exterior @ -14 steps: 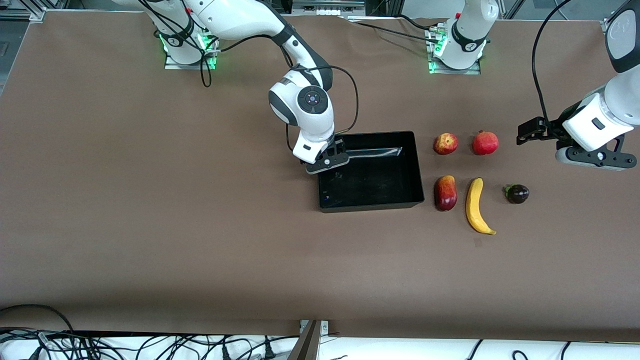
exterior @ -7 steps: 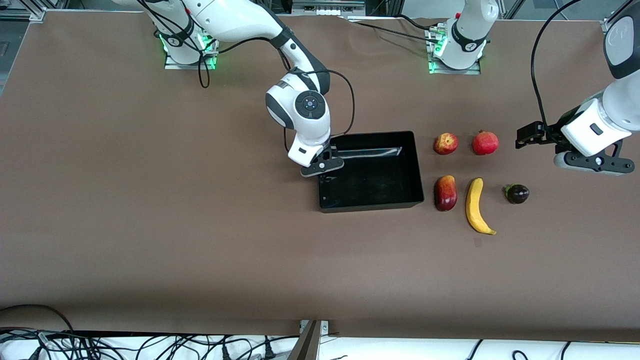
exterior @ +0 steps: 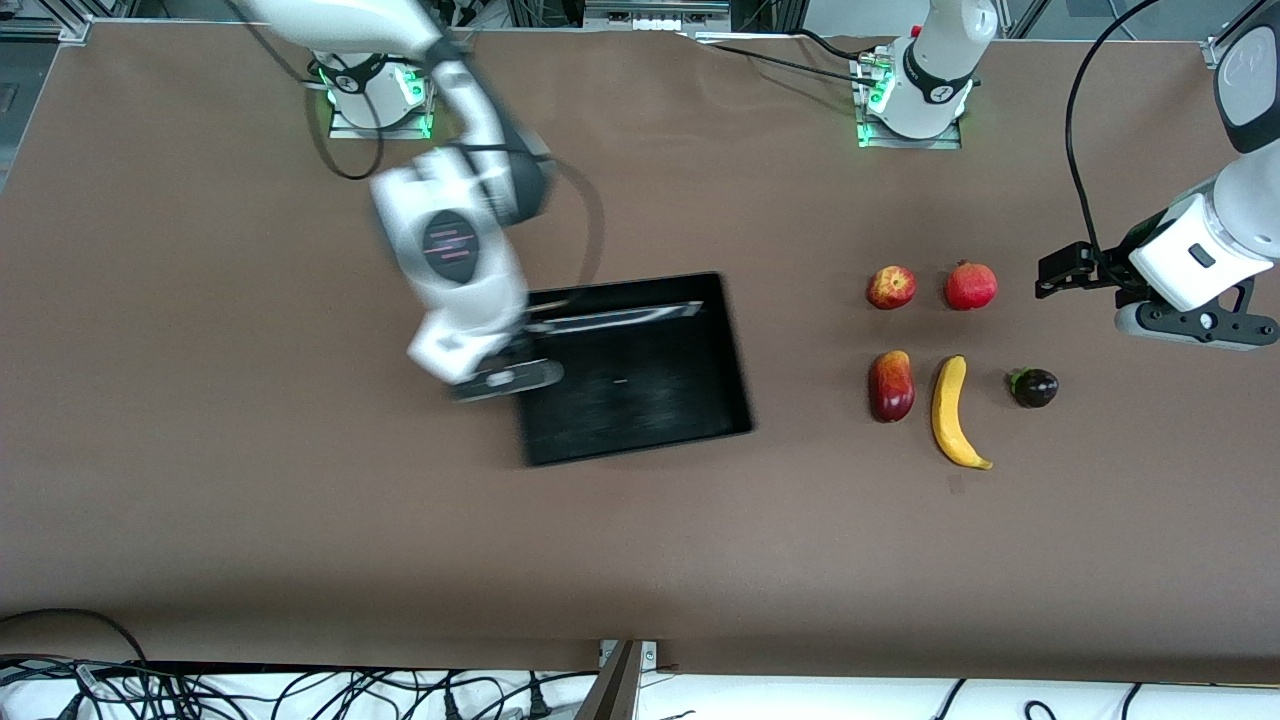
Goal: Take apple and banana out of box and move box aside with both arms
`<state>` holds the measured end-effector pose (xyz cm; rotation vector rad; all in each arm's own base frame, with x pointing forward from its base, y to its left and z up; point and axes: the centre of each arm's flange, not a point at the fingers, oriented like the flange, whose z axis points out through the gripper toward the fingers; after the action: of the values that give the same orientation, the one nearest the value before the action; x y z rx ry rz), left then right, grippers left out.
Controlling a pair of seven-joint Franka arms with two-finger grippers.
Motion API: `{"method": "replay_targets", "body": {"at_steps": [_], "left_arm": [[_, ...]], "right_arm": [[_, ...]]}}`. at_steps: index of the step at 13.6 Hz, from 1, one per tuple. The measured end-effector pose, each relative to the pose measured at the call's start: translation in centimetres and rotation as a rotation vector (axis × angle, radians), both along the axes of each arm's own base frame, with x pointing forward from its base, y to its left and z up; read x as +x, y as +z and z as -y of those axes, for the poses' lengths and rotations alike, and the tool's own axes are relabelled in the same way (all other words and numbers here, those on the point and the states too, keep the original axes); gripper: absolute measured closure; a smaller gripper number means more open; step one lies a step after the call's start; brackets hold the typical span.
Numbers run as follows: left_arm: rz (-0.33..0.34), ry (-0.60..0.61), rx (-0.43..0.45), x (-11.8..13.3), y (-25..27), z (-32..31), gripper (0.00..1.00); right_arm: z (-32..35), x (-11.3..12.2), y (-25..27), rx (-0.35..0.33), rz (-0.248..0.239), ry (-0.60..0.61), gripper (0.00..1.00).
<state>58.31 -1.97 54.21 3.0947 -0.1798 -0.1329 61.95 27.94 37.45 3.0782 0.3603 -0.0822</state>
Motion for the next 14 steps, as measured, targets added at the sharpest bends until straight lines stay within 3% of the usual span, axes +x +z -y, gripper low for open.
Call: {"method": "replay_targets", "body": {"at_steps": [3, 6, 9, 12, 14], "left_arm": [[0.005, 0.01, 0.001, 0.0, 0.2, 1.8, 0.0], [0.006, 0.012, 0.002, 0.0, 0.2, 2.1, 0.0], [0.007, 0.013, 0.001, 0.0, 0.2, 2.1, 0.0], [0.007, 0.014, 0.001, 0.0, 0.2, 2.0, 0.0], [0.007, 0.015, 0.001, 0.0, 0.2, 1.9, 0.0]], "right_arm": [[14.0, 2.3, 0.3, -0.018, -0.022, -0.026, 0.96], [23.1, 1.7, -3.5, -0.009, -0.045, -0.055, 0.96], [27.4, -0.7, -8.8, 0.034, -0.035, -0.062, 0.96], [28.5, -3.8, -13.5, 0.031, 0.006, -0.068, 0.96], [28.6, -4.2, -14.0, 0.029, 0.014, -0.049, 0.84]]}}
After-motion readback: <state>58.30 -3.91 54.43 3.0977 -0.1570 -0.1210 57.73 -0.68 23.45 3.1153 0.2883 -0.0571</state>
